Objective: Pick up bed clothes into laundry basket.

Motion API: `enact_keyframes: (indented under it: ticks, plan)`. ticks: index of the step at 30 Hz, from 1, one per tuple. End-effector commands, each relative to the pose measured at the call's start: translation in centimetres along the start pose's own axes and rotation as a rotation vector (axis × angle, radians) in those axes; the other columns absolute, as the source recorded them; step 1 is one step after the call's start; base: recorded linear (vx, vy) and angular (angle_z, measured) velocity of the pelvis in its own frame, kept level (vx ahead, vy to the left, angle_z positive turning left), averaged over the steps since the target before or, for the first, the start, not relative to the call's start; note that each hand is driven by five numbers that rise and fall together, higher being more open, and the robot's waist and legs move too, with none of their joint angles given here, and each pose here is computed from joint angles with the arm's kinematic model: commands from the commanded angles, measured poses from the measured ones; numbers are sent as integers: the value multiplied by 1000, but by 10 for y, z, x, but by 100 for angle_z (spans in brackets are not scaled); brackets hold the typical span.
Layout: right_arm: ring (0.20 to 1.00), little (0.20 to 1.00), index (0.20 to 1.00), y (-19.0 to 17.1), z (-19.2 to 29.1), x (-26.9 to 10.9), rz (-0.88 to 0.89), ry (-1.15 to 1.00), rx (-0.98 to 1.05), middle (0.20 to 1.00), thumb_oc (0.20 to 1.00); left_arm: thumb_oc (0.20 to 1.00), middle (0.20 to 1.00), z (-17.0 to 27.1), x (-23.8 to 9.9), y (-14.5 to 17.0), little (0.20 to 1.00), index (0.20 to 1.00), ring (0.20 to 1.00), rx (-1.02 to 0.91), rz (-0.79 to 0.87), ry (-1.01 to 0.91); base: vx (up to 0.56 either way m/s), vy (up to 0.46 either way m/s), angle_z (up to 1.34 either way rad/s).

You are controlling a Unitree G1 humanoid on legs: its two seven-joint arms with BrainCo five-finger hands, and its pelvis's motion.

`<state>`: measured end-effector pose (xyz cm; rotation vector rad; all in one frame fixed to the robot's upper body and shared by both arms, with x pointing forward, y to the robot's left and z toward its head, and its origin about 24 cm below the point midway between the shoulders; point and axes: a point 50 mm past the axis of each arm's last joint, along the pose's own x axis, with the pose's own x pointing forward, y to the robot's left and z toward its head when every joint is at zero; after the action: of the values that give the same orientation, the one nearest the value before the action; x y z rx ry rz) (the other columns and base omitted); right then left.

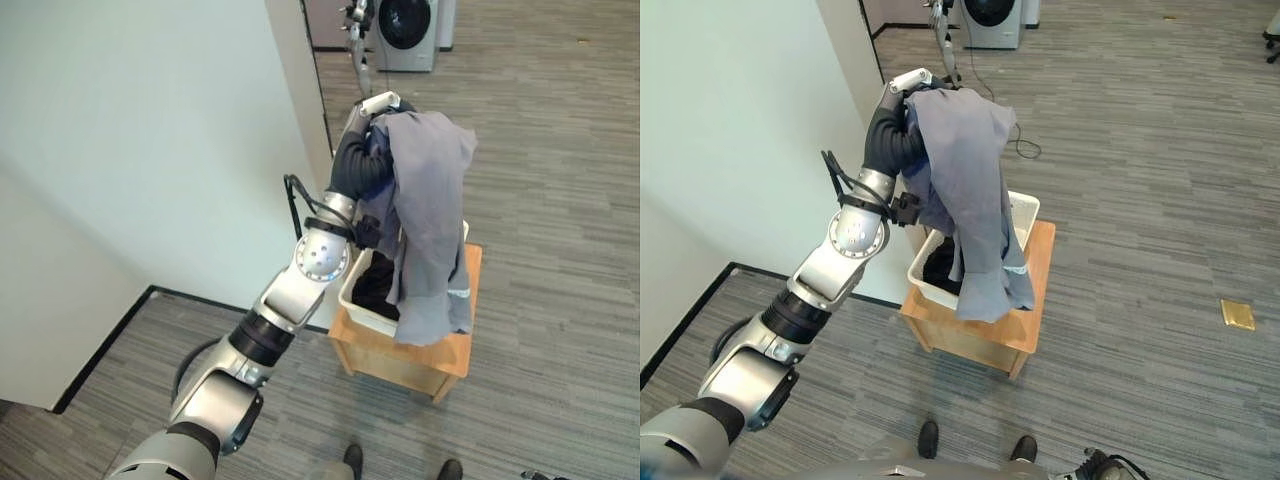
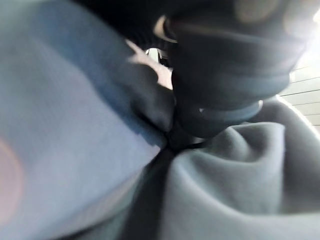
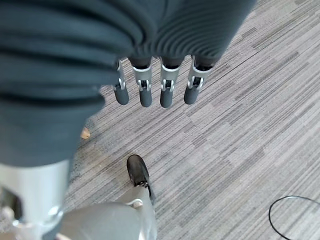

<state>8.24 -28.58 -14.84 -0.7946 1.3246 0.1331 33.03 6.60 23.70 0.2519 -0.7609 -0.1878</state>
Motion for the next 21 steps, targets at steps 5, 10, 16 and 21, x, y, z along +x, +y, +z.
enact_keyframes:
  ticks: [5, 10, 16, 21]
  plan:
    - [1000, 1000, 1000, -10, 11, 1, -14, -22, -73, 1000, 1000, 200, 200, 65, 66, 13, 200, 200, 200, 83, 62, -234, 22, 19, -1]
    - [1000, 1000, 1000, -10, 5, 1, -21, 0, -72, 1000, 1000, 200, 200, 80, 91, 21, 200, 200, 200, 192, 49, -245, 6, 17, -7]
    - [1000, 1000, 1000, -14, 18, 2, -35, -37, -83, 1000, 1000, 200, 200, 90, 101, 21, 200, 200, 200, 204, 48, -258, -19, 18, -6]
    - [1000, 1000, 1000, -22, 39, 2, -77, -90, -75, 1000, 1000, 200, 200, 85, 97, 9, 200, 200, 200, 183, 32, -237, -117, 14, -2]
